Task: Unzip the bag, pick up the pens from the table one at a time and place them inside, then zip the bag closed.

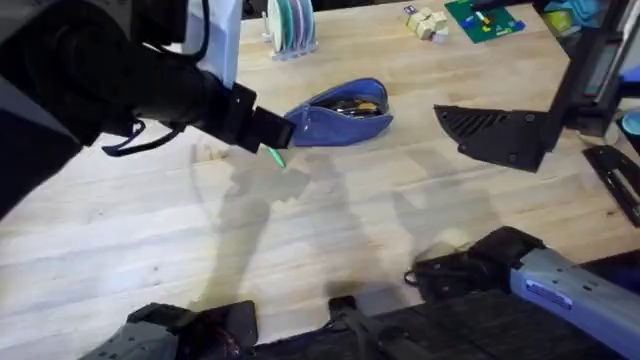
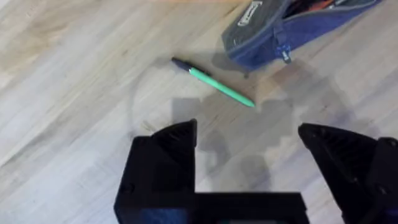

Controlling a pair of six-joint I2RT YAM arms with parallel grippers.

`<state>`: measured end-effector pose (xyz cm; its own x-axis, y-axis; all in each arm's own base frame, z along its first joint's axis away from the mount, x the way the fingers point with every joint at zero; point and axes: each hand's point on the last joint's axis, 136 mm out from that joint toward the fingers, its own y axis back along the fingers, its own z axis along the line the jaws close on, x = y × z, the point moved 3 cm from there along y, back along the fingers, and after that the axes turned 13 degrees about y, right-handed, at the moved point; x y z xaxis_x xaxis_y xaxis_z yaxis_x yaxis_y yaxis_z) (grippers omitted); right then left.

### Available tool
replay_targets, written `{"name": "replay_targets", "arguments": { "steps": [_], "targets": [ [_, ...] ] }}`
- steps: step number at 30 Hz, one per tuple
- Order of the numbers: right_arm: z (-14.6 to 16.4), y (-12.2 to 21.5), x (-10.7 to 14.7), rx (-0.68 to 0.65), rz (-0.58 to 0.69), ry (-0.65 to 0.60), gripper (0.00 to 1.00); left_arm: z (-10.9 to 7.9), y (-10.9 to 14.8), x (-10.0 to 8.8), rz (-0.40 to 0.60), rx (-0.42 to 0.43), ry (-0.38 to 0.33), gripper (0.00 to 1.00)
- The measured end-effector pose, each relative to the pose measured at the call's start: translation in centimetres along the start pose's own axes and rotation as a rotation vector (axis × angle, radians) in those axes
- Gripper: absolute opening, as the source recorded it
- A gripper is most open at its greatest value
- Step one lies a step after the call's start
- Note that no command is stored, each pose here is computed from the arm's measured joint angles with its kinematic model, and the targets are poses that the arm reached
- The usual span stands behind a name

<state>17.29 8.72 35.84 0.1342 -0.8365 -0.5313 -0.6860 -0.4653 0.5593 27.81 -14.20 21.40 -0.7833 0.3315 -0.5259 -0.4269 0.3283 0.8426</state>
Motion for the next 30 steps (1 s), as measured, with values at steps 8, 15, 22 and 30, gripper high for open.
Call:
{"name": "replay_targets", "arguments": {
  "steps": [8, 15, 22, 30],
  "targets": [
    [0.0, 0.0, 0.0, 0.0, 0.0, 0.0, 0.998, 0.3, -0.1, 0.0, 0.0, -0.023, 0.004, 0.992],
    [0.0, 0.0, 0.0, 0.0, 0.0, 0.0, 0.997, 0.7, -0.5, -0.2, -0.003, -0.042, 0.115, 0.992],
    [0.0, 0.0, 0.0, 0.0, 0.0, 0.0, 0.997, 2.6, -3.9, 1.3, 0.104, -0.179, 0.457, 0.992],
    [0.0, 0.0, 0.0, 0.0, 0.0, 0.0, 0.998, 3.7, -7.2, 1.9, 0.144, -0.255, 0.649, 0.992]
  ]
}}
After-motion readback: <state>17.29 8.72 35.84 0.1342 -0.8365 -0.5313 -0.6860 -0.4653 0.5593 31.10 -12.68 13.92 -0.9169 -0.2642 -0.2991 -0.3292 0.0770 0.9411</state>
